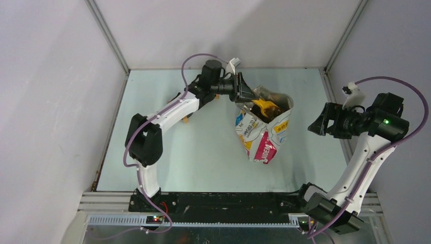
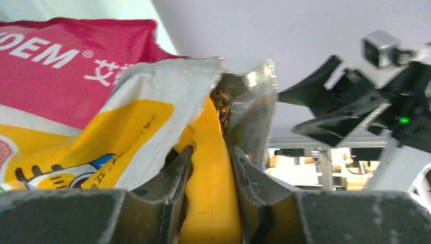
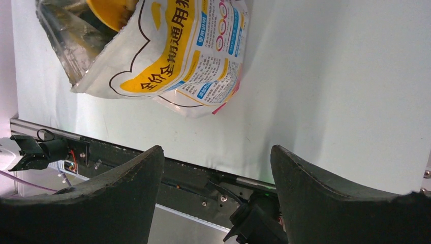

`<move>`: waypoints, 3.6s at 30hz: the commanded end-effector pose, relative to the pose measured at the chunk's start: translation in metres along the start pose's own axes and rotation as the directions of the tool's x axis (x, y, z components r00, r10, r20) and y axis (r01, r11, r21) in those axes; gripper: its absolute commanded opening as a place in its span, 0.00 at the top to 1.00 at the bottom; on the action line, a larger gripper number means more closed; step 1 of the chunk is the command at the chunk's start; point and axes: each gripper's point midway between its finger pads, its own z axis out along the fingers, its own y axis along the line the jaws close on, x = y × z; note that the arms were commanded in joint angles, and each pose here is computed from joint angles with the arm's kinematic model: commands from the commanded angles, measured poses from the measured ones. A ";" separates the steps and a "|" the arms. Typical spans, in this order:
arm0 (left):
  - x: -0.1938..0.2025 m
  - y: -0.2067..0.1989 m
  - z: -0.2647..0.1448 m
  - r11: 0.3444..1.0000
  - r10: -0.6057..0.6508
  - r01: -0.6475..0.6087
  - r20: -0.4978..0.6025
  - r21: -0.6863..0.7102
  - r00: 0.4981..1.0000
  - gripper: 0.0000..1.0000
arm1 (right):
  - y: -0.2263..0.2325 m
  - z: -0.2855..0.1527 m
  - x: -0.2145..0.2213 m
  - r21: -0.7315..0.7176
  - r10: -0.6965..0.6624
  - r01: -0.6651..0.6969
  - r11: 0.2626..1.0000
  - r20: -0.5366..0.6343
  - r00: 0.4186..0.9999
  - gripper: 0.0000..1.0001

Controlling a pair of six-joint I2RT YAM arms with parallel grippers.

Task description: Serve the pet food

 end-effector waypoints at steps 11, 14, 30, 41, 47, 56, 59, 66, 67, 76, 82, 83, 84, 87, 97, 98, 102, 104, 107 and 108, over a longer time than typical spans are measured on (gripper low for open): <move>-0.028 -0.074 -0.062 0.964 -0.106 0.090 0.053 0.249 0.993 1.00 | -0.003 -0.005 -0.014 0.031 -0.013 0.011 0.999 0.040 0.999 0.21; -0.028 -0.068 -0.066 0.963 -0.112 0.094 0.058 0.253 0.992 1.00 | -0.004 -0.006 -0.012 0.041 -0.017 0.015 0.999 0.035 0.999 0.21; -0.034 -0.034 -0.075 0.989 0.147 -0.142 0.133 -0.047 0.980 1.00 | -0.007 -0.002 -0.008 0.040 -0.008 0.007 0.999 0.026 1.000 0.21; -0.026 -0.062 -0.074 0.950 -0.156 0.123 0.095 0.287 0.983 1.00 | -0.009 0.000 -0.007 0.037 0.001 -0.002 0.999 0.019 1.000 0.21; -0.029 -0.072 -0.081 0.919 -0.150 0.091 0.127 0.384 0.980 1.00 | -0.011 0.001 -0.007 0.044 0.007 -0.008 0.999 0.014 1.000 0.21; -0.015 -0.081 -0.084 0.839 -0.220 0.146 0.083 0.524 0.972 1.00 | -0.012 -0.001 -0.004 0.058 0.003 -0.003 0.998 0.006 1.000 0.21; -0.015 -0.084 -0.077 0.831 -0.260 0.194 0.054 0.522 0.964 1.00 | -0.011 0.001 -0.007 0.043 0.014 -0.015 0.999 0.011 1.000 0.21; -0.025 -0.088 -0.082 0.839 -0.313 0.240 0.072 0.489 0.947 1.00 | -0.011 0.000 -0.008 0.041 0.009 -0.010 0.999 0.014 1.000 0.21; -0.030 -0.089 -0.086 0.845 -0.301 0.222 0.089 0.487 0.950 1.00 | -0.011 0.001 -0.007 0.041 0.009 -0.010 0.999 0.011 1.000 0.21; -0.065 -0.073 -0.132 0.896 -0.226 0.107 0.235 0.432 0.945 1.00 | -0.008 0.001 -0.009 0.020 0.009 -0.009 1.000 0.020 1.000 0.21; -0.088 -0.058 -0.174 0.915 -0.214 0.066 0.341 0.398 0.915 1.00 | -0.004 -0.001 -0.011 0.011 0.007 -0.007 1.000 0.026 1.000 0.21; -0.093 -0.050 -0.183 0.919 -0.222 0.068 0.367 0.388 0.903 1.00 | -0.002 -0.002 -0.012 0.008 0.007 -0.007 1.000 0.028 1.000 0.21; -0.094 -0.046 -0.189 0.921 -0.225 0.068 0.383 0.383 0.896 1.00 | -0.001 -0.004 -0.014 0.008 0.001 -0.002 1.000 0.035 0.999 0.21; -0.107 -0.030 -0.218 0.931 -0.231 0.056 0.466 0.360 0.854 1.00 | 0.004 -0.009 -0.016 0.008 -0.015 0.014 1.000 0.050 0.999 0.20; -0.122 0.032 -0.305 0.960 -0.230 0.049 0.679 0.275 0.697 1.00 | 0.007 -0.010 -0.018 -0.004 -0.023 0.023 1.000 0.056 0.998 0.20; -0.122 0.043 -0.314 0.962 -0.238 0.063 0.700 0.266 0.673 1.00 | 0.007 -0.011 -0.019 -0.005 -0.023 0.024 1.000 0.057 0.998 0.20; -0.117 0.071 -0.341 0.970 -0.232 0.090 0.755 0.225 0.613 1.00 | 0.009 -0.011 -0.019 -0.009 -0.025 0.026 1.000 0.060 0.998 0.20; -0.112 0.082 -0.348 0.973 -0.224 0.099 0.766 0.207 0.603 1.00 | 0.009 -0.010 -0.018 -0.011 -0.026 0.027 1.000 0.059 0.998 0.20; -0.103 0.099 -0.358 0.977 -0.213 0.117 0.785 0.179 0.582 1.00 | 0.008 -0.010 -0.017 -0.012 -0.027 0.028 1.000 0.057 0.998 0.20; -0.099 0.108 -0.364 0.976 -0.219 0.136 0.795 0.172 0.566 1.00 | 0.008 -0.010 -0.016 -0.011 -0.027 0.028 1.000 0.056 0.998 0.20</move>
